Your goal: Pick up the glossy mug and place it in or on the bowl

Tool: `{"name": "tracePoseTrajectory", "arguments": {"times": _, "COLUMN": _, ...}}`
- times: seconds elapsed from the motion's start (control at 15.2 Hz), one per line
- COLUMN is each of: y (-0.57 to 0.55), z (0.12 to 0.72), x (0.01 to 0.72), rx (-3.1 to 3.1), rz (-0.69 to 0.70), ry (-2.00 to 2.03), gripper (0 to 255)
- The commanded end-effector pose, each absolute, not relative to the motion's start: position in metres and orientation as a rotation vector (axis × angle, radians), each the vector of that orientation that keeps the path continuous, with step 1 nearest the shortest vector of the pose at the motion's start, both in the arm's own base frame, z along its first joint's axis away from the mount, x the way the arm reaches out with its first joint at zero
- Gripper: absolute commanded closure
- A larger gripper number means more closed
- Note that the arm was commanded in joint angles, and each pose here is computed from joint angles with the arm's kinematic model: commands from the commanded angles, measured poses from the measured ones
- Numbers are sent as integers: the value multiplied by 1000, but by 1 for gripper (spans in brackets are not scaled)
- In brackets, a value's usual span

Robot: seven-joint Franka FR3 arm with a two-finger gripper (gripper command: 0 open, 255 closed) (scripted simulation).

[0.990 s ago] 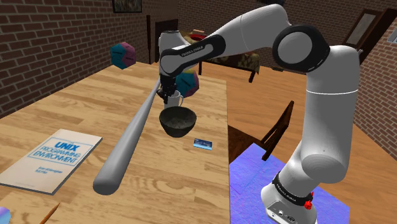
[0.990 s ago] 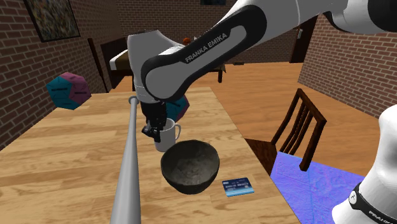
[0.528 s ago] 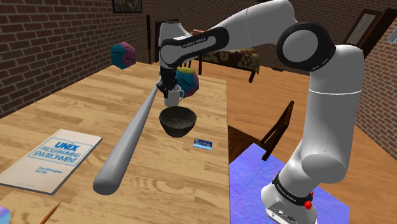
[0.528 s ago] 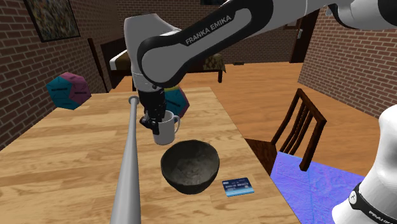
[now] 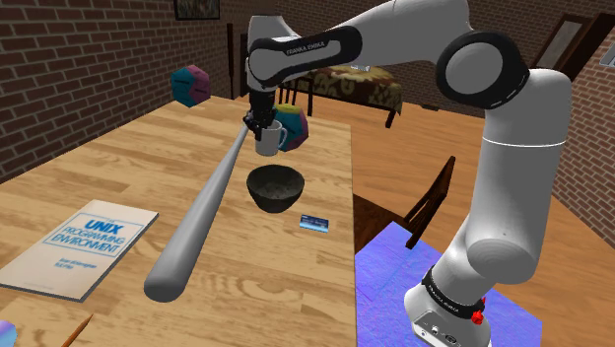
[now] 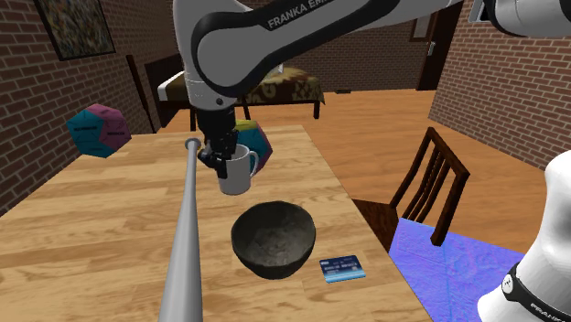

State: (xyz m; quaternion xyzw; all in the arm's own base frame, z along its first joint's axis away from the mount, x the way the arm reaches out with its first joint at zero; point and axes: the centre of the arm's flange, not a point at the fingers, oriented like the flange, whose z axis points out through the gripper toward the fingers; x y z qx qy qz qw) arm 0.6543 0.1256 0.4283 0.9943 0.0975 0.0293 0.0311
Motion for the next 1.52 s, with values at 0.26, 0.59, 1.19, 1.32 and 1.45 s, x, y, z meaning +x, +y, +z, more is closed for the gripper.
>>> {"name": "tracePoseTrajectory", "arguments": {"times": 0.26, "y": 127, "z": 461, "x": 654, "rx": 3063, "rz": 90, "ry": 300, "gripper": 255}}
{"name": "tracePoseTrajectory", "arguments": {"times": 0.59, "y": 127, "z": 487, "x": 654, "rx": 3063, "rz": 90, "ry": 300, "gripper": 255}}
{"name": "tracePoseTrajectory", "arguments": {"times": 1.19, "y": 138, "z": 524, "x": 630, "rx": 3063, "rz": 90, "ry": 300, "gripper": 255}}
{"name": "tracePoseTrajectory", "arguments": {"times": 1.32, "y": 149, "z": 528, "x": 606, "rx": 3063, "rz": 90, "ry": 300, "gripper": 255}}
{"name": "tracePoseTrajectory", "arguments": {"times": 1.45, "y": 160, "z": 531, "x": 583, "rx": 3063, "rz": 90, "ry": 300, "gripper": 255}}
